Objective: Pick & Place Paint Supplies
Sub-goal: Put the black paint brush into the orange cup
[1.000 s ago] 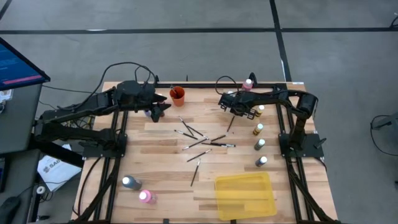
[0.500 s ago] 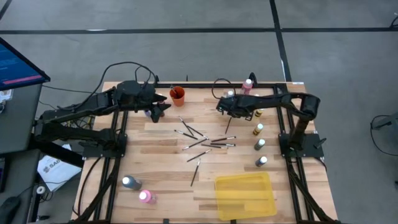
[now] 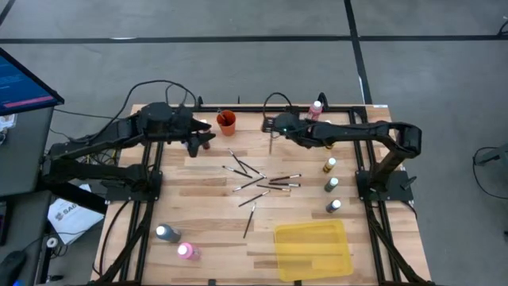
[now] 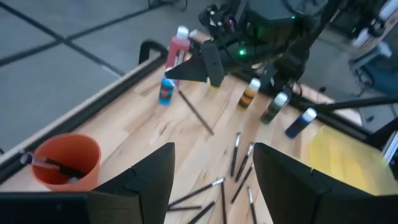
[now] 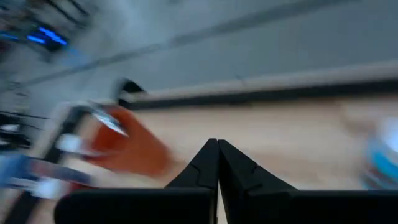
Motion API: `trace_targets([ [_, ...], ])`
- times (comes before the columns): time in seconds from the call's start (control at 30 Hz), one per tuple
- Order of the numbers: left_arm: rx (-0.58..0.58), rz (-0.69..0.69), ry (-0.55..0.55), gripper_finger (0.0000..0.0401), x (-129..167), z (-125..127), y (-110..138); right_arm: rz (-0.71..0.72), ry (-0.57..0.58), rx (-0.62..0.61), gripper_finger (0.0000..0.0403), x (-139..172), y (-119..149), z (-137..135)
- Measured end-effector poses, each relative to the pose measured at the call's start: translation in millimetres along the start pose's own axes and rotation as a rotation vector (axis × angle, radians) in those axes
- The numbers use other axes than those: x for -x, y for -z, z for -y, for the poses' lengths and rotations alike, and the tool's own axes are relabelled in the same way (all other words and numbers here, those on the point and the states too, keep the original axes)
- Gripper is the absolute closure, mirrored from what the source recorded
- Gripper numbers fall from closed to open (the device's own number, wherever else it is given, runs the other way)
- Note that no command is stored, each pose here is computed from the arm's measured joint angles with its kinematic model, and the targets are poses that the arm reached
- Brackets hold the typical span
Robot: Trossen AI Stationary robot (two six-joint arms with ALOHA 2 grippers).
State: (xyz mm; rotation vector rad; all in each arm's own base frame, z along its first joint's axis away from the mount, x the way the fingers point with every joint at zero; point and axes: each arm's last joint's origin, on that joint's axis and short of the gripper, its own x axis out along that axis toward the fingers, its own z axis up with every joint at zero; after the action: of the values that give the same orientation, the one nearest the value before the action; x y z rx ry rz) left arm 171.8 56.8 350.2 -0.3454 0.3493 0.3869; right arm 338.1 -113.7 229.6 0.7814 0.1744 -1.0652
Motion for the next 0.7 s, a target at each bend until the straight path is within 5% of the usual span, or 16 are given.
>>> trace_targets([
  [0.4, 0.009, 0.157, 0.008, 0.019, 45.2, -0.6, -4.7, 0.342, -0.232, 0.401, 0.0403, -38.7, -30.7, -94.8],
  [0.7, 0.006, 0.181, 0.008, 0.019, 52.6, -1.0, -4.6, 0.396, -0.283, 0.414, 0.0403, -97.5, -32.7, -125.6],
])
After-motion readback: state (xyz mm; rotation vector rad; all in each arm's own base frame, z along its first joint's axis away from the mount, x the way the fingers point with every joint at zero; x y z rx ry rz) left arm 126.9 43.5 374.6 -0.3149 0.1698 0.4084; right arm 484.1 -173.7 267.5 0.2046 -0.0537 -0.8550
